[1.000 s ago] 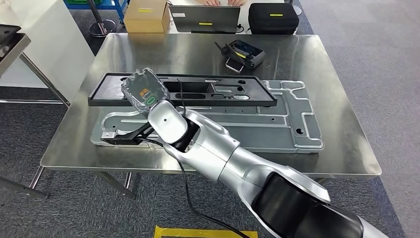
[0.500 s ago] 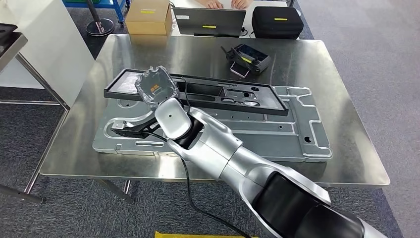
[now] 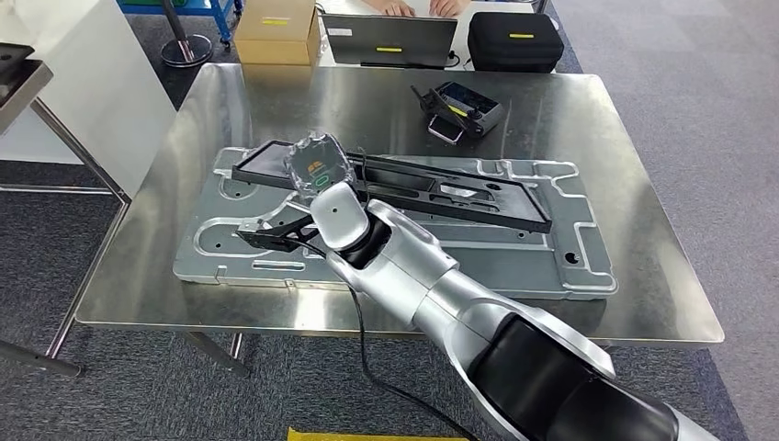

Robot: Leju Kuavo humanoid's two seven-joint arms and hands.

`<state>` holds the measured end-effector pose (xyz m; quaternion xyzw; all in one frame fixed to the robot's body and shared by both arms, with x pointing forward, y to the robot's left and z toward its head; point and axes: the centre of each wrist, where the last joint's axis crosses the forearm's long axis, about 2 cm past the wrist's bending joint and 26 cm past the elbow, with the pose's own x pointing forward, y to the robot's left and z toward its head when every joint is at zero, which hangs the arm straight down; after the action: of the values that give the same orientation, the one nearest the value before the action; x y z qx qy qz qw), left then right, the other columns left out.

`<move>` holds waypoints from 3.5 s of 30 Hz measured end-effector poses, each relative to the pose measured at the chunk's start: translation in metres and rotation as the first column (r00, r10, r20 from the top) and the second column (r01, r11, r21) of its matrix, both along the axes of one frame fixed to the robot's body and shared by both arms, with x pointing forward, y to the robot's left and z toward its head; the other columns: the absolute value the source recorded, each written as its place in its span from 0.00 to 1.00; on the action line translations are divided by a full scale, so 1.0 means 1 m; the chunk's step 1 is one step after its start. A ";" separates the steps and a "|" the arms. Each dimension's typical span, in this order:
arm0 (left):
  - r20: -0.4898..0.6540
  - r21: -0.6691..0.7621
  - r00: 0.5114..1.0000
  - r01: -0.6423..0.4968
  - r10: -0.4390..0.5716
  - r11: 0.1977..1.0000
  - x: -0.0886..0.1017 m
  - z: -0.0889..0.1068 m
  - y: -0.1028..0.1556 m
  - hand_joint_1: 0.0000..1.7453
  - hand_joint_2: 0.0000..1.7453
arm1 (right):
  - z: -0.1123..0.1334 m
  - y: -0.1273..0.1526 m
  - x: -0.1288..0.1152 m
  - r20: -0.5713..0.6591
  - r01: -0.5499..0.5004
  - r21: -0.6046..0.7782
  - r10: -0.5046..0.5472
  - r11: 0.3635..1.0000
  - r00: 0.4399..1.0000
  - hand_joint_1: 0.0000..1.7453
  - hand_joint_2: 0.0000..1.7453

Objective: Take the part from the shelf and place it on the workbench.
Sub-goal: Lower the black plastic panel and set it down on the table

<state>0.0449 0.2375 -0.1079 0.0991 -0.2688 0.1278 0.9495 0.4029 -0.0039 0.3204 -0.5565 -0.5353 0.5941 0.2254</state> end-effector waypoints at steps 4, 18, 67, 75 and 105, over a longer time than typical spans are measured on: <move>0.001 -0.004 1.000 0.008 -0.008 1.000 0.000 0.000 0.001 0.00 0.00 | -0.011 -0.008 0.007 -0.047 0.019 -0.024 -0.020 1.000 0.999 1.00 1.00; 0.007 -0.011 1.000 0.021 -0.021 1.000 0.001 0.000 0.002 0.00 0.00 | -0.038 -0.022 0.016 -0.131 -0.013 -0.102 0.000 0.995 0.991 1.00 1.00; -0.018 0.019 0.999 -0.029 0.029 0.999 0.001 0.000 0.003 0.00 0.00 | -0.056 -0.006 0.000 -0.209 -0.186 -0.123 0.158 0.975 0.965 0.00 1.00; -0.008 -0.025 1.000 -0.009 0.009 1.000 0.001 0.000 0.002 0.00 0.00 | -0.037 0.004 -0.007 -0.413 -0.313 0.360 0.451 0.879 0.791 0.00 1.00; 0.040 -0.046 0.999 -0.013 0.015 0.999 -0.009 -0.002 0.003 0.00 0.00 | 0.028 -0.197 -0.126 0.855 -0.767 0.518 0.256 -0.379 0.451 0.00 0.00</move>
<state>0.0358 0.2405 -0.1095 0.0766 -0.2842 0.1426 0.9450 0.2772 -0.2012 0.3484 0.0085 -0.9940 -0.0440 0.1002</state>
